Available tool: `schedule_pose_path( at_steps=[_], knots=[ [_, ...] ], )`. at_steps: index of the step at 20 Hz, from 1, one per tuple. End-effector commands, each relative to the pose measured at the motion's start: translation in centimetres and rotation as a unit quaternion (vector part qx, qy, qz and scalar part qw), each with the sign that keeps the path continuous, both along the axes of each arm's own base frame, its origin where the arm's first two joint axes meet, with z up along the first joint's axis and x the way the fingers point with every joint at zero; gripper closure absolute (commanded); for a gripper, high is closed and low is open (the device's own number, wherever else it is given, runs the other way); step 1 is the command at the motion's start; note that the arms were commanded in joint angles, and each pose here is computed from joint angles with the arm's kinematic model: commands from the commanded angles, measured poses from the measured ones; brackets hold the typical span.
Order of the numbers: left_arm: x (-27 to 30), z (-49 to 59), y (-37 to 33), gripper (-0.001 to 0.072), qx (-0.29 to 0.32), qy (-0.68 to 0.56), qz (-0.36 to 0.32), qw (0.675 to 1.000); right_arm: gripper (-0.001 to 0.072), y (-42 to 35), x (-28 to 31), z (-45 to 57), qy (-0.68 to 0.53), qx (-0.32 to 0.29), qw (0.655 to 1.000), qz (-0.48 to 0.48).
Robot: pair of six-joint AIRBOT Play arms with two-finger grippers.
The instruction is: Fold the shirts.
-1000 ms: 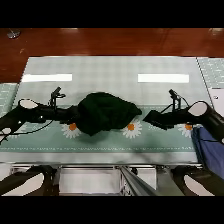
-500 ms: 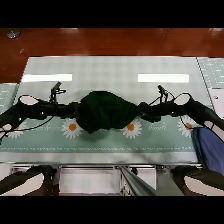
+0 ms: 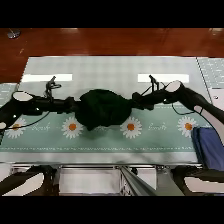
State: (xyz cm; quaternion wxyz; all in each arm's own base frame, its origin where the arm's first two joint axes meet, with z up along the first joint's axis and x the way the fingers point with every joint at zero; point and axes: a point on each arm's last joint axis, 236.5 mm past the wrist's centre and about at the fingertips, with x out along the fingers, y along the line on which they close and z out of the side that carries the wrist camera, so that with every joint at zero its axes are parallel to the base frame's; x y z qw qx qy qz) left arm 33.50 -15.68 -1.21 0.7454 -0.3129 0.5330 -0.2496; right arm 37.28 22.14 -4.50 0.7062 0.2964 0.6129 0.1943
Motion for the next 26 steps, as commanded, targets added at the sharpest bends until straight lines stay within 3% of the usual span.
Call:
schedule_pose_path(
  at_steps=[1, 4, 6, 11, 16, 20, 24, 26],
  knots=[
    [4.0, 8.3, 3.3, 0.0693, 0.002, -0.106, 0.043, 0.993, 0.068, -2.7, 4.7, 8.9, -0.11, -0.035, 0.993, 0.023],
    [6.3, 20.7, 6.7, 0.0693, 0.017, -0.25, 0.09, 0.964, 0.0681, -5.3, 8.2, 25.5, -0.3, -0.049, 0.953, 0.001],
    [5.8, 29.2, 8.3, 0.0693, 0.035, -0.347, 0.11, 0.931, 0.0681, -6.4, 6.7, 36.1, -0.415, -0.062, 0.908, -0.009],
    [-1.4, 46.1, 9.7, 0.0693, 0.09, -0.534, 0.142, 0.829, 0.068, -8.6, -5.2, 52.0, -0.585, -0.094, 0.805, -0.009],
    [-9.9, 51.7, 7.5, 0.0693, 0.147, -0.616, 0.14, 0.761, 0.068, -10.4, -15.7, 55.2, -0.634, -0.125, 0.763, -0.007],
    [-13.6, 48.5, 5.7, 0.0693, 0.209, -0.589, 0.094, 0.775, 0.068, -11.6, -19.4, 54.5, -0.63, -0.155, 0.761, -0.006],
    [-13.3, 43.9, 6.1, 0.0693, 0.216, -0.53, 0.082, 0.816, 0.068, -11.9, -18.0, 49.9, -0.559, -0.169, 0.812, 0.01],
    [-11.4, 39.6, 6.8, 0.0693, 0.201, -0.477, 0.077, 0.852, 0.068, -11.6, -15.6, 46.1, -0.512, -0.172, 0.841, 0.021]
  ],
)
